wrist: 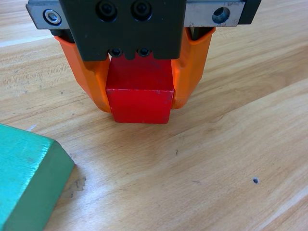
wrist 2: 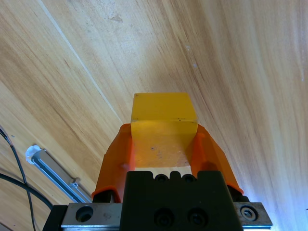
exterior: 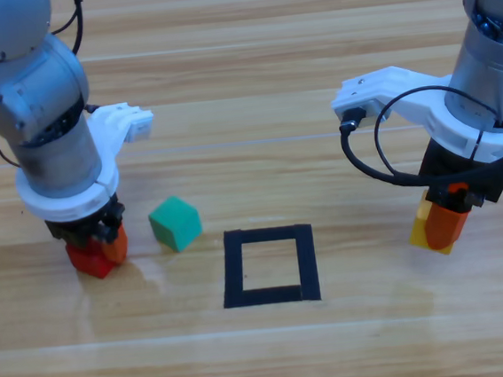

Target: Stack the blocks in the rectangular block: red at the bottom, yellow in the middle, green on top

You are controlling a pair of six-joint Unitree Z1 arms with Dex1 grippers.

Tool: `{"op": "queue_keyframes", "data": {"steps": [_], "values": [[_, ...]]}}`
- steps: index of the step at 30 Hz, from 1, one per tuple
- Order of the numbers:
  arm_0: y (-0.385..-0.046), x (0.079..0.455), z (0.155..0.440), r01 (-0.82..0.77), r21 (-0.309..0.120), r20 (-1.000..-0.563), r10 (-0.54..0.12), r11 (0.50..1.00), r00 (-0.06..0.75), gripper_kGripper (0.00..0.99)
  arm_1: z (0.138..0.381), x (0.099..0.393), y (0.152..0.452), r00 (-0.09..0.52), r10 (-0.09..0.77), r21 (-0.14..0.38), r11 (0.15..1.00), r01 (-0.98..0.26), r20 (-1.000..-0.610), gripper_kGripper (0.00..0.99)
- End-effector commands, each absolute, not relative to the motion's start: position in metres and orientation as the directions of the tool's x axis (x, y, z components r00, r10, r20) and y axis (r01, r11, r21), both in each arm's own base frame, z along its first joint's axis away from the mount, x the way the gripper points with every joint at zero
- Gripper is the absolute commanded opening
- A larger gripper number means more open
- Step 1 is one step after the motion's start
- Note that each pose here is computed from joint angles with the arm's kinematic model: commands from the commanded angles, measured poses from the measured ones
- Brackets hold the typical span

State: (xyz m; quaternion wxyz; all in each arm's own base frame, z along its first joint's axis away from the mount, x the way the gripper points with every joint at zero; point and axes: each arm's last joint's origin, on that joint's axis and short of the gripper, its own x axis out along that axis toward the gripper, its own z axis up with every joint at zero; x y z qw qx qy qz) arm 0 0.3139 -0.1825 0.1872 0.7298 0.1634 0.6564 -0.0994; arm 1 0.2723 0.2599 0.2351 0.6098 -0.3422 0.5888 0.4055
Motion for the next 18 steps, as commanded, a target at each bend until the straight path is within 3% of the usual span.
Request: {"op": "queue_keyframes", "data": {"steps": [1,7,10,18], "values": [[-0.184,0.314,0.197,0.279,0.099,-0.990,0.068,0.955,0.121,0.015,0.244,0.271,0.246,-0.030,0.110,0.079,0.470,-0.879,-0.993,0.000],[-0.229,0.311,0.250,0.171,0.077,-0.983,0.045,0.982,0.180,0.000,0.245,0.270,0.246,-0.029,0.111,0.078,0.470,-0.879,-0.993,0.000],[-0.249,0.311,0.271,0.082,0.042,-0.980,0.025,0.996,0.200,0.000,0.247,0.270,0.245,-0.027,0.113,0.077,0.469,-0.880,-0.993,0.000],[-0.316,0.288,0.275,0.036,0.004,-0.981,-0.003,0.999,0.194,0.000,0.248,0.269,0.245,-0.025,0.115,0.076,0.470,-0.879,-0.993,0.000]]}}
